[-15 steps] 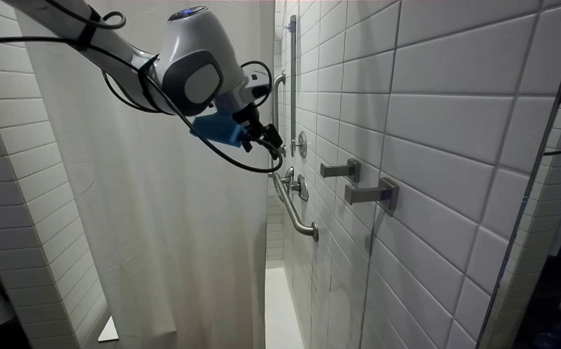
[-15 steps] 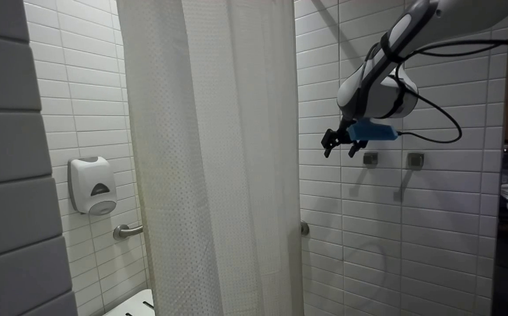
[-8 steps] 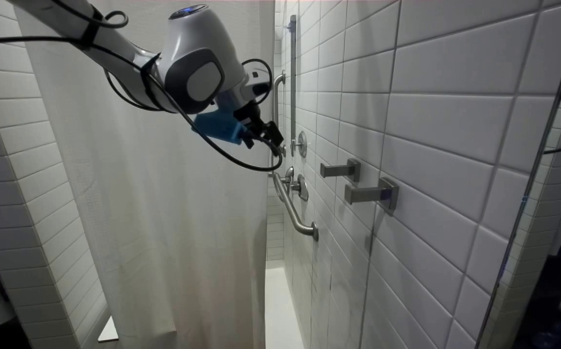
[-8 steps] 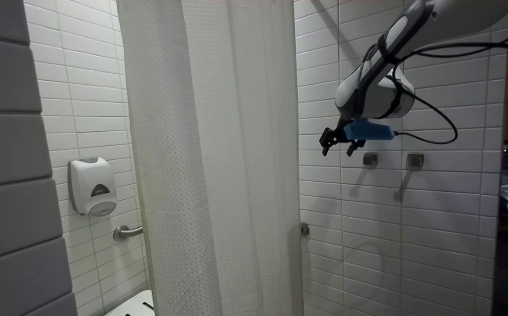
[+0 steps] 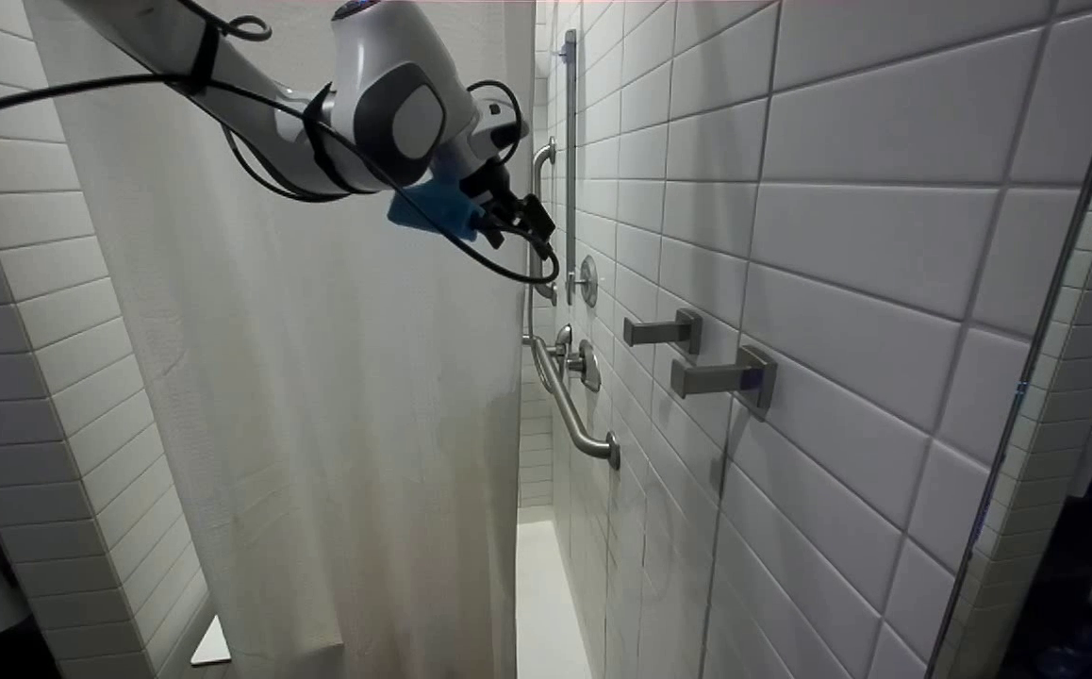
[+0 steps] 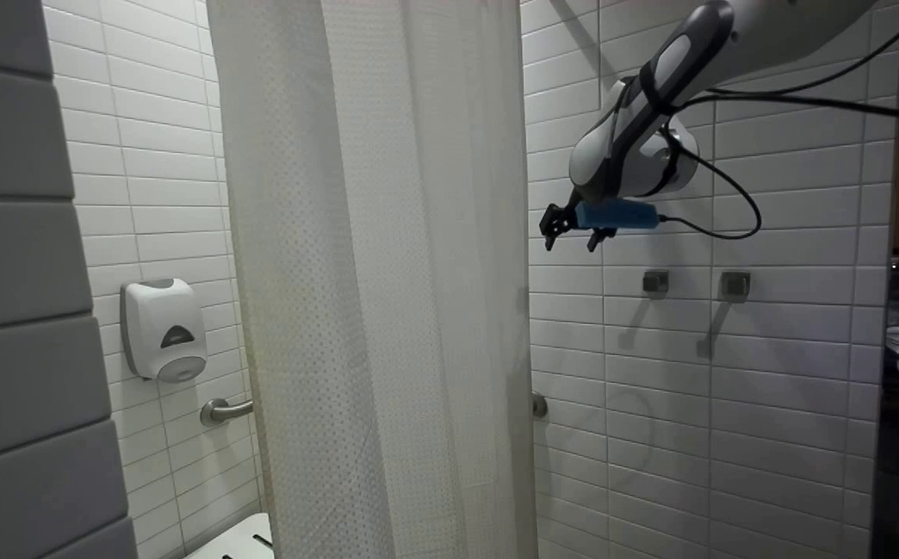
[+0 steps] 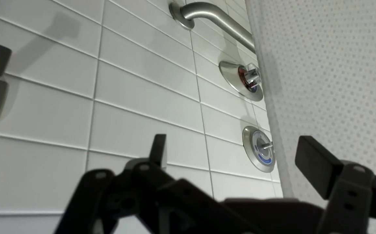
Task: Open the shower
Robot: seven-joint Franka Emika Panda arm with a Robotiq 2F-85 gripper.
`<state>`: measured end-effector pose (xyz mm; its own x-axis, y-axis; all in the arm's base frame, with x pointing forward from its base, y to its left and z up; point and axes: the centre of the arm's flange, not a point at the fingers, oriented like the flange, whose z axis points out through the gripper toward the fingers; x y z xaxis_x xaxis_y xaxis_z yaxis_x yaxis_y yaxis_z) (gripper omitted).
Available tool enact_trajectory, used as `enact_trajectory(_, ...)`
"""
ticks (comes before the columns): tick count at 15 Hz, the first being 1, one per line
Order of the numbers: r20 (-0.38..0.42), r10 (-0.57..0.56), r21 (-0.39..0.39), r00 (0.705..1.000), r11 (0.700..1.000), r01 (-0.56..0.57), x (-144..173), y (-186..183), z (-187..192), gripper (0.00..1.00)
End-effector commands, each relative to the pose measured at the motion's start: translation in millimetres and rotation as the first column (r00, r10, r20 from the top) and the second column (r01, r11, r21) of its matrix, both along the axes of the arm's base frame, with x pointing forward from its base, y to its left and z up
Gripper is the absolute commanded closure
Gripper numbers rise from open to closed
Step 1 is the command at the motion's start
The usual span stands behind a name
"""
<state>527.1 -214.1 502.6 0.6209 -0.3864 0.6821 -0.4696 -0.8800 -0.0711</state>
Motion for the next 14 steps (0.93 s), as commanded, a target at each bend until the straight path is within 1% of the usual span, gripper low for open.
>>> enact_trajectory(1, 0.012, -0.009, -0.032, 1.000, 0.999, 0.009, 41.3, 8.5, 9.7, 0.00)
enact_trajectory(6, 0.028, -0.009, -0.059, 1.000, 0.998, 0.011, 69.0, 10.7, 20.2, 0.00)
enact_trajectory(12, 0.029, -0.012, -0.055, 1.000, 0.998, 0.013, 96.0, -1.5, 28.0, 0.00)
enact_trajectory(13, 0.022, -0.009, -0.053, 1.000, 0.999, 0.010, 97.9, -2.9, 30.1, 0.20)
enact_trajectory(14, 0.021, -0.003, -0.051, 1.000, 0.999, 0.004, 103.3, -2.4, 29.7, 0.25)
